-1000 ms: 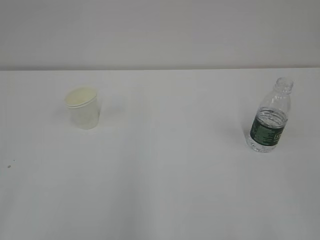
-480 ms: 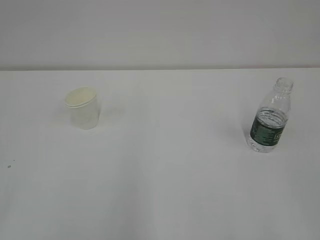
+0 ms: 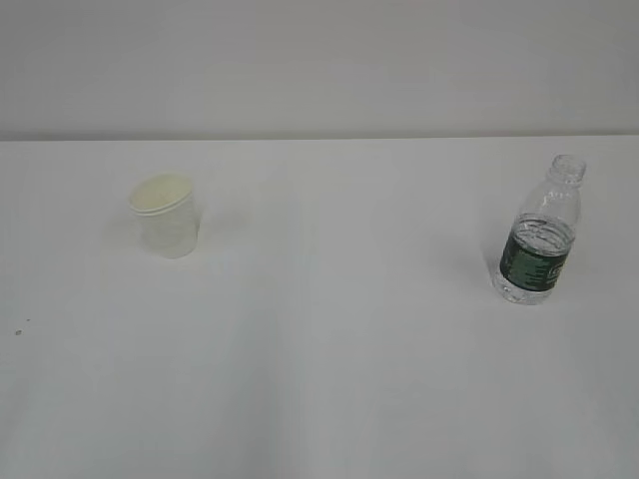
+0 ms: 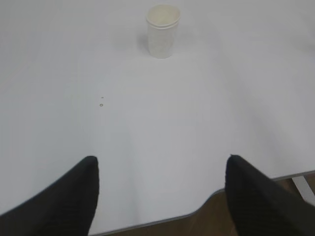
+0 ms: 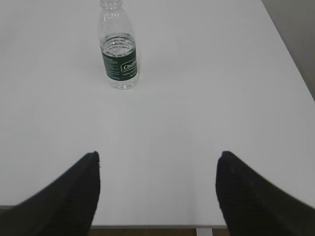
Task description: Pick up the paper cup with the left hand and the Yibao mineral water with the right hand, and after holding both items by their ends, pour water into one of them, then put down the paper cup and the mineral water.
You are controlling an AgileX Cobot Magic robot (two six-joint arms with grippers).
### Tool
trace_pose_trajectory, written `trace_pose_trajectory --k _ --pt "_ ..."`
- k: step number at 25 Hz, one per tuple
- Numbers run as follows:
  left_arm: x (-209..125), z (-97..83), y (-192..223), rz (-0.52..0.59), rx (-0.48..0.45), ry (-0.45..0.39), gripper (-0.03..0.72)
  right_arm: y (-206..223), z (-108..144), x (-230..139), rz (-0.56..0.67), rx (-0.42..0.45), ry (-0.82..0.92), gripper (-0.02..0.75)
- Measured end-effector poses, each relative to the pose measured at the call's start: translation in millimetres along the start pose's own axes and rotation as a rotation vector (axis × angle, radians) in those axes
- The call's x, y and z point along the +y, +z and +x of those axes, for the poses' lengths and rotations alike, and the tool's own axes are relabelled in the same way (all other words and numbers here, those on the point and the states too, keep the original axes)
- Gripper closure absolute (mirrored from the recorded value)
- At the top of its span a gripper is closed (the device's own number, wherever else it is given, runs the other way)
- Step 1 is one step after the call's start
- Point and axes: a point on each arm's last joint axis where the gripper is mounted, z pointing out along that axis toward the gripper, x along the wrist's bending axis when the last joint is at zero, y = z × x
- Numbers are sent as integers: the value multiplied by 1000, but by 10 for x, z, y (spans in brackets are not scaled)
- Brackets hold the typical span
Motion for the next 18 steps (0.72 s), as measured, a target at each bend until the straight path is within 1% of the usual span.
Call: trace_pose_trajectory --k 6,12,16,18 --pt "0 0 0 0 0 0 126 -4 0 3 -2 0 0 186" --pt "16 0 2 -15 0 0 132 -7 17 8 0 19 9 186" --pt "25 2 15 -6 1 -1 132 9 24 107 31 23 8 186" --pt "45 5 50 19 2 -4 133 16 27 173 41 24 7 186"
